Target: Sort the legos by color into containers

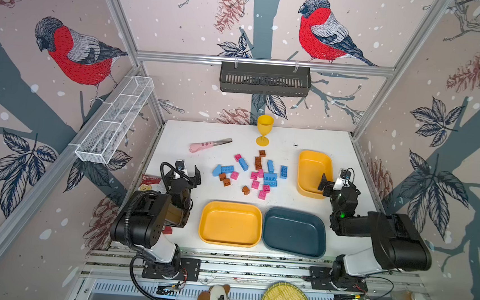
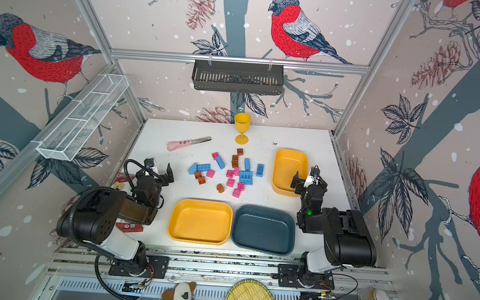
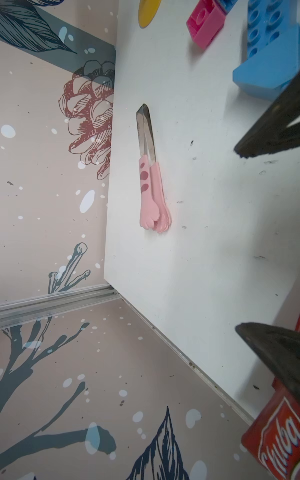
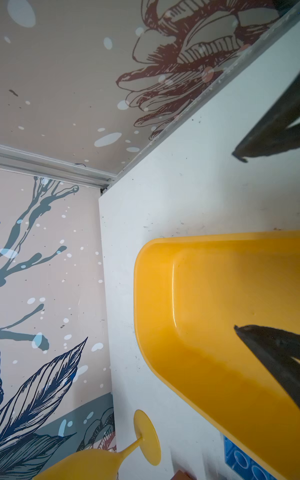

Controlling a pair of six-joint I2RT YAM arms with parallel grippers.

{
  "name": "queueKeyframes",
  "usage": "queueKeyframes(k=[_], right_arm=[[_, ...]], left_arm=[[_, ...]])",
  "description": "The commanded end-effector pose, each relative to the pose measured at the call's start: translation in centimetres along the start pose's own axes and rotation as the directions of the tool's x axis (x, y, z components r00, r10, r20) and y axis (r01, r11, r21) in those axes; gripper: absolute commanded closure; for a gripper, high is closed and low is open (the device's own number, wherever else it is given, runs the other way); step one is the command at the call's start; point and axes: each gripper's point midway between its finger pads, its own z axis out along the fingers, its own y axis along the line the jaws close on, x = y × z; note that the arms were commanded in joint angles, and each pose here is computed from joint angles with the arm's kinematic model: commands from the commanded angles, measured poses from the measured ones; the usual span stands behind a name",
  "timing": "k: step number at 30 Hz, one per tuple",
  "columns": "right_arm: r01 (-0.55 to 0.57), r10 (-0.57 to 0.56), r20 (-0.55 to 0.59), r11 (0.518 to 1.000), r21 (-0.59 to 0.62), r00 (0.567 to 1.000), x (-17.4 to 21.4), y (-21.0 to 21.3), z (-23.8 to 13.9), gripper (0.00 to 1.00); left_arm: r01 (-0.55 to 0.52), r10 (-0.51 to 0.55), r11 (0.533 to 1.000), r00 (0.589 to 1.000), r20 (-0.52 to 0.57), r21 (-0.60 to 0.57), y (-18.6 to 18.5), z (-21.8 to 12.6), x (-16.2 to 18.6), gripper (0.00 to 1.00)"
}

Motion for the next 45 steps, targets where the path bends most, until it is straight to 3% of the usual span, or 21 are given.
queueKeyframes(k=[1,19,25,30,34,38,41,45], right_arm=[[-0.022,0.022,0.036,1.0,0.012,0.999,-0.9,-0.2,-0.1,0.01],[-0.026,0.026,0.038,1.0,0.006,0.999,-0.9,-0.3,-0.2,0.01],[-0.009,0.01,0.027,1.0,-0.027,1.0,-3.1,0.3,-0.2,0.01],[-0.032,0.037,0.092,0.998,-0.056,0.995,-6.2,0.6,-1.6,0.01],[-0.04,0.056,0.111,0.99,-0.137,0.992,-8.7,2.1,-2.4,0.01],[-0.037,0.057,0.085,0.975,-0.218,0.995,-10.1,3.9,-3.0,0.0],[-0.032,0.05,0.054,0.955,-0.296,0.997,-11.0,5.8,-3.5,0.01],[-0.016,0.013,-0.01,0.91,-0.414,1.0,-11.4,9.0,-4.4,0.0]], left_arm=[[0.02,-0.019,1.0,0.998,0.068,-0.014,0.2,0.0,-1.8,0.02],[0.022,-0.02,0.999,0.997,0.074,-0.026,0.5,-0.1,-1.9,0.02],[0.028,-0.025,0.999,0.996,0.087,-0.033,0.7,-0.9,-4.1,0.02],[0.058,-0.056,0.998,0.99,0.133,-0.011,0.4,-1.3,-8.3,0.02],[0.08,-0.081,0.994,0.996,0.024,0.069,-1.3,-0.4,-10.7,0.02],[0.163,-0.154,0.985,0.979,-0.133,0.06,-1.7,-0.2,-10.8,0.02],[0.222,-0.196,0.973,0.94,-0.278,0.064,-2.7,-0.1,-9.9,0.03],[0.319,-0.226,0.939,0.855,-0.467,0.129,-5.3,-0.8,-8.0,0.02]])
